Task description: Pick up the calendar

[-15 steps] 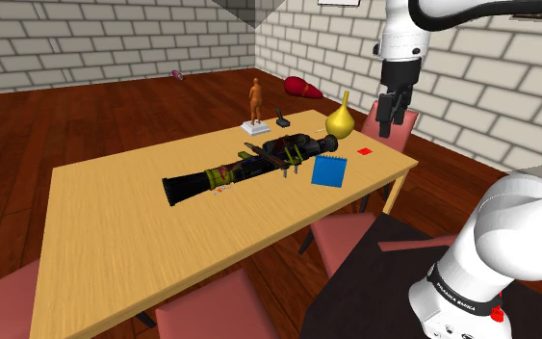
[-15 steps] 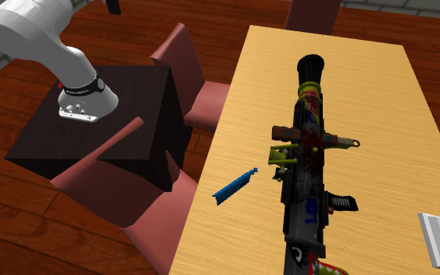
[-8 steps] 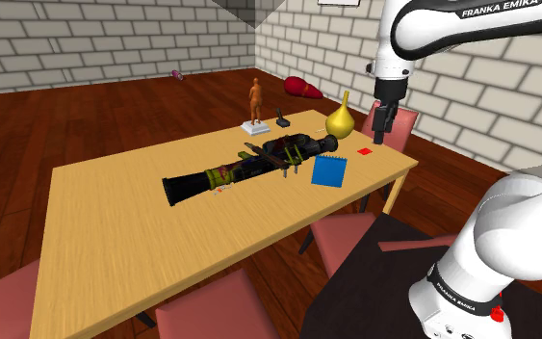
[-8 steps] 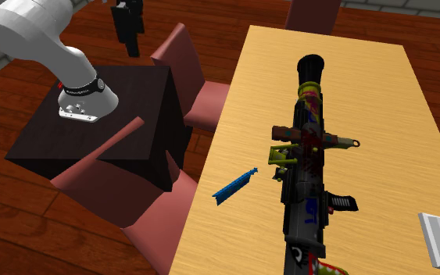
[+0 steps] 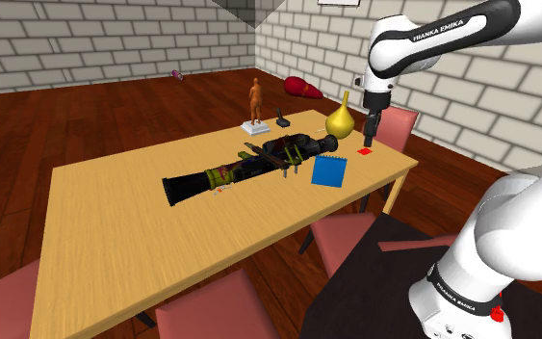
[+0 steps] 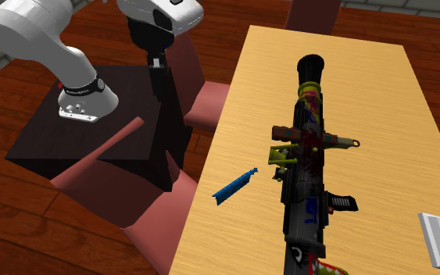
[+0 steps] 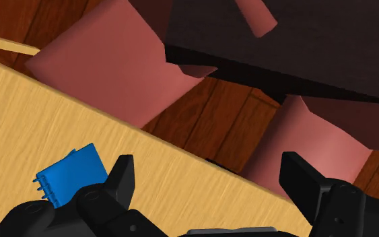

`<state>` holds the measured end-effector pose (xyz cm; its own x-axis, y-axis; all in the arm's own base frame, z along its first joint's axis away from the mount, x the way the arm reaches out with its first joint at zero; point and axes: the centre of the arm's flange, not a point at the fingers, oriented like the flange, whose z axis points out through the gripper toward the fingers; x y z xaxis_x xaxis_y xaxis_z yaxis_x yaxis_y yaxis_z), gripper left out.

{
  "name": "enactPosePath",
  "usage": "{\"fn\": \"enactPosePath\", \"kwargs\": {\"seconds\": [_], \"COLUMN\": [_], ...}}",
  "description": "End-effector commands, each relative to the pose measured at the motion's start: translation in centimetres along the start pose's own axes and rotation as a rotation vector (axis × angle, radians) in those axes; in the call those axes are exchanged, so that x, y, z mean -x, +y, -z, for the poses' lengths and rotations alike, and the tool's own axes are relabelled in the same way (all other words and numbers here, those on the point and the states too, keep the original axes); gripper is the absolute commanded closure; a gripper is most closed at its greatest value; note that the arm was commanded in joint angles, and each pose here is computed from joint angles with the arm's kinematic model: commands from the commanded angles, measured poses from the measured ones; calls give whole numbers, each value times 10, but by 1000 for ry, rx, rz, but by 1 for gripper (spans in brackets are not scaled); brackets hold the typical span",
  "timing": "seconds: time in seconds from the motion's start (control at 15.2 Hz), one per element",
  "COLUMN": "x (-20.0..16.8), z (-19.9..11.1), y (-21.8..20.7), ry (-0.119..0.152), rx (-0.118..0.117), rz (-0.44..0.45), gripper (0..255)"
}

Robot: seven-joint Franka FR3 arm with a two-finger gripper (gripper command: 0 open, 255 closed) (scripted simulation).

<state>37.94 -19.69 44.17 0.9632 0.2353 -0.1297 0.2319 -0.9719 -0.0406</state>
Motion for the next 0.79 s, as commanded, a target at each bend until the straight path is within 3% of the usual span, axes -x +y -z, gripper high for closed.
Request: {"fn": "enactPosePath", "kwargs": {"seconds": [0.0,0.73], "x": [-11,-81], "z": [-17,-94], "y": [20,124], "ry": [5,33], "rx": [-4,-35], "rz": [34,209], "gripper": [0,0]}}
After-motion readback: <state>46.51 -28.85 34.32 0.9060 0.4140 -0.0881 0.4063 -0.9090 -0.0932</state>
